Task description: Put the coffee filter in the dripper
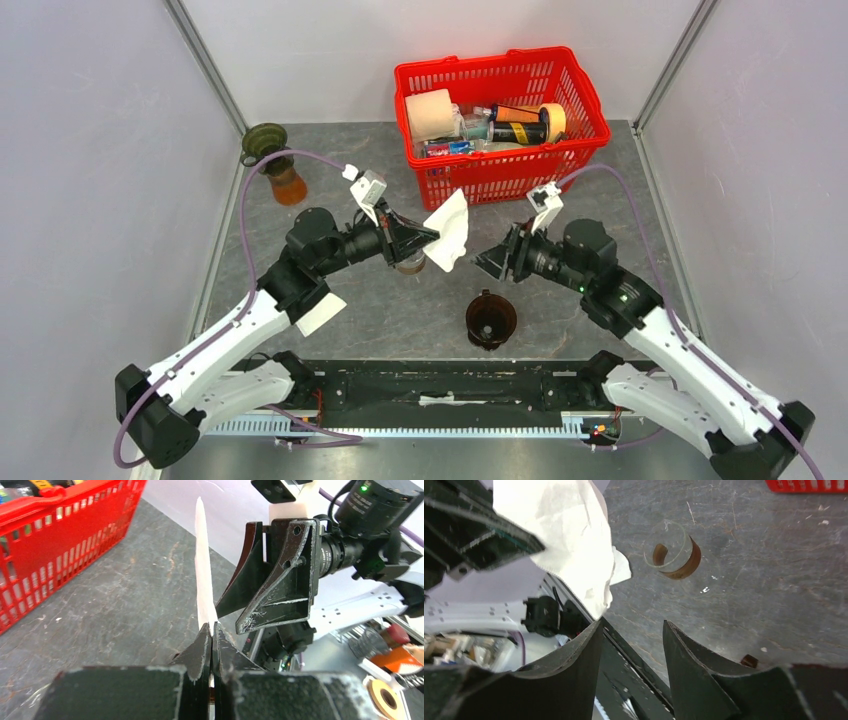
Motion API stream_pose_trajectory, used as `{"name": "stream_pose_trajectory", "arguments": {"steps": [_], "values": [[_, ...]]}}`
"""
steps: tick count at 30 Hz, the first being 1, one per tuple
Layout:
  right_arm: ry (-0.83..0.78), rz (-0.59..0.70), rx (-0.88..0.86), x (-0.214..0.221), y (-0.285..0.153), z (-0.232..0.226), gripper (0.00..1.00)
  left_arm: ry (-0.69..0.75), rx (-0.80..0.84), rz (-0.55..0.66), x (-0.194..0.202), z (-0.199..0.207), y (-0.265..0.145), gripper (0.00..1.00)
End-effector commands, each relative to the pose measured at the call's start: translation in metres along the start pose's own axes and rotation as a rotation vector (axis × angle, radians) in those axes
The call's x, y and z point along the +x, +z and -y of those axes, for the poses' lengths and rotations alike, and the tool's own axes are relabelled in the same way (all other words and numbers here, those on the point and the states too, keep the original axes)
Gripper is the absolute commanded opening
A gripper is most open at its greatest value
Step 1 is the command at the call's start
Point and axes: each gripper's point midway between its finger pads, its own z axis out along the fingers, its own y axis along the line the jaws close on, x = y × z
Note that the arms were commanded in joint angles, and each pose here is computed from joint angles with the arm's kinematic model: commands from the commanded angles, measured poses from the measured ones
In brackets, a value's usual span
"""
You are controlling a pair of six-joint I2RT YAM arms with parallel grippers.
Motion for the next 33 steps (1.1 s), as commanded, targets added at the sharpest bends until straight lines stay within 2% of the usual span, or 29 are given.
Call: {"name": "stream_pose_trajectory", "arguments": {"steps": [1, 7, 17, 23, 28, 30, 33], "values": [[-0.194, -0.064, -0.046, 0.023, -0.023, 0.004, 0.55, 0.012, 0.168, -0.017, -0.004, 0.036, -0.010, 0.02], [-0.256, -0.065, -0.210, 0.031, -0.021, -0.017, 0.53, 0.059, 0.315, -0.031, -0.007, 0.062, -0.018, 0.02], [-0.281, -0.063, -0.454, 0.032, -0.035, -0.059, 0.51, 0.115, 0.326, -0.032, -0.006, 0.064, -0.024, 0.02], [-0.272, -0.040, -0.458, 0.024, -0.030, -0.063, 0.47, 0.117, 0.314, -0.034, -0.004, 0.062, -0.023, 0.02], [-0.255, -0.050, -0.414, 0.022, -0.023, -0.057, 0.30, 0.115, 0.302, -0.036, -0.002, 0.059, -0.023, 0.02], [-0.250, -0.068, -0.428, 0.024, -0.023, -0.058, 0.15, 0.116, 0.295, -0.034, -0.002, 0.058, -0.023, 0.02], [-0.242, -0.095, -0.427, 0.030, -0.025, -0.056, 0.01, 0.122, 0.291, -0.032, -0.003, 0.057, -0.023, 0.02]]}}
